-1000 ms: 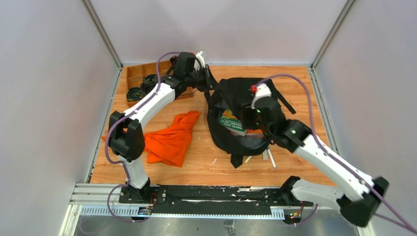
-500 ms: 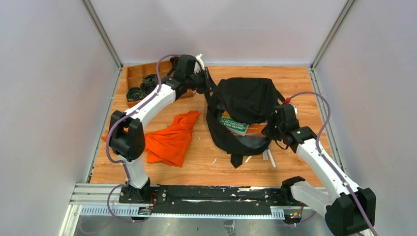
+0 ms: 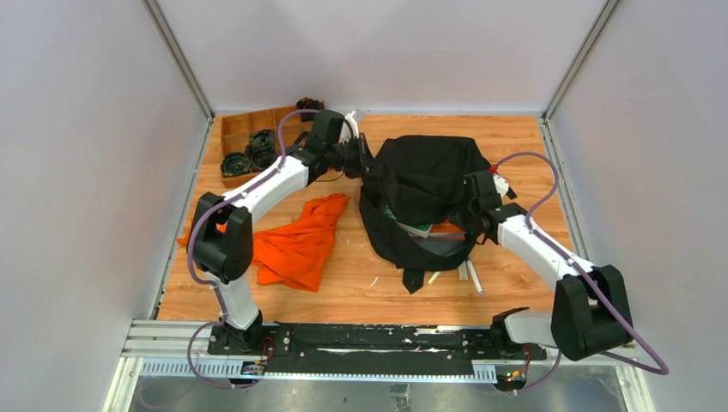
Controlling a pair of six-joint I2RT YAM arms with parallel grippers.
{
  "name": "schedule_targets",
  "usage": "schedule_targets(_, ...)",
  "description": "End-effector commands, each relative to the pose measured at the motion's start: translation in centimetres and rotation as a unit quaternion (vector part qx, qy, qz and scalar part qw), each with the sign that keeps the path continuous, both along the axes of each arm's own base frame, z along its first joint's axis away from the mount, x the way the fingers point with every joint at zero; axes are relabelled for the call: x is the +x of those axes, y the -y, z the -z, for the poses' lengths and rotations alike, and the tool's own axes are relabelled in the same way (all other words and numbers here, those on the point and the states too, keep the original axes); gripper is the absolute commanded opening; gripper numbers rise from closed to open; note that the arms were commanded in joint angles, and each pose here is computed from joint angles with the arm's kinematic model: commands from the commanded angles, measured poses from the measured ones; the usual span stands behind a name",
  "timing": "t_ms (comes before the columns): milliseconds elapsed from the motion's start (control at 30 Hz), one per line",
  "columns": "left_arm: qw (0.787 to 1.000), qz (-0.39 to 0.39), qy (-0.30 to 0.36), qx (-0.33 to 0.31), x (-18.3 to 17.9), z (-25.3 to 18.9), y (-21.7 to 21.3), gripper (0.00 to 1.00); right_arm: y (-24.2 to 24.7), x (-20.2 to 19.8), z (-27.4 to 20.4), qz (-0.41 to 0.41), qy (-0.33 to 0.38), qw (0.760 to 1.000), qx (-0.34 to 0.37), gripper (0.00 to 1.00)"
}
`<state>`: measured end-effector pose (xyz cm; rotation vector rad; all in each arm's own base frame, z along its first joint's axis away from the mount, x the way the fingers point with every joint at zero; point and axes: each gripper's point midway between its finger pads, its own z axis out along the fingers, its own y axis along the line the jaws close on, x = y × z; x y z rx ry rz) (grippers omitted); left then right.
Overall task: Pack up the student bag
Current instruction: Zip the student bag at the center of the board.
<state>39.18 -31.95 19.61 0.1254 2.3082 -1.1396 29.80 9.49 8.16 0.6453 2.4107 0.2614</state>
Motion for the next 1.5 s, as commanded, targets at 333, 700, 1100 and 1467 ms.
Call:
schedule_targets(333,0.998,0.058,-0.032,0.017,-4.6,2.8,0.9,0.0,3.4,4.7,-0.8,0.046,0.054,0.994,-0.089,0.39)
schedule_targets(700,0.997,0.068,-0.036,0.022,-5.1,3.0,1.4,0.0,4.4,5.6,0.1,0.046,0.091,0.988,-0.118,0.15)
schedule_targets(1100,0.993,0.095,0.01,0.063,-5.3,0.6,1.5,0.55,2.3,2.5,-4.0,-0.044,0.098,0.991,-0.074,0.0)
schedule_targets(1467,0.984,0.149,0.087,0.051,-3.5,-3.4,7.6,0.67,1.9,0.3,-5.3,-0.091,0.08,0.993,0.002,0.0)
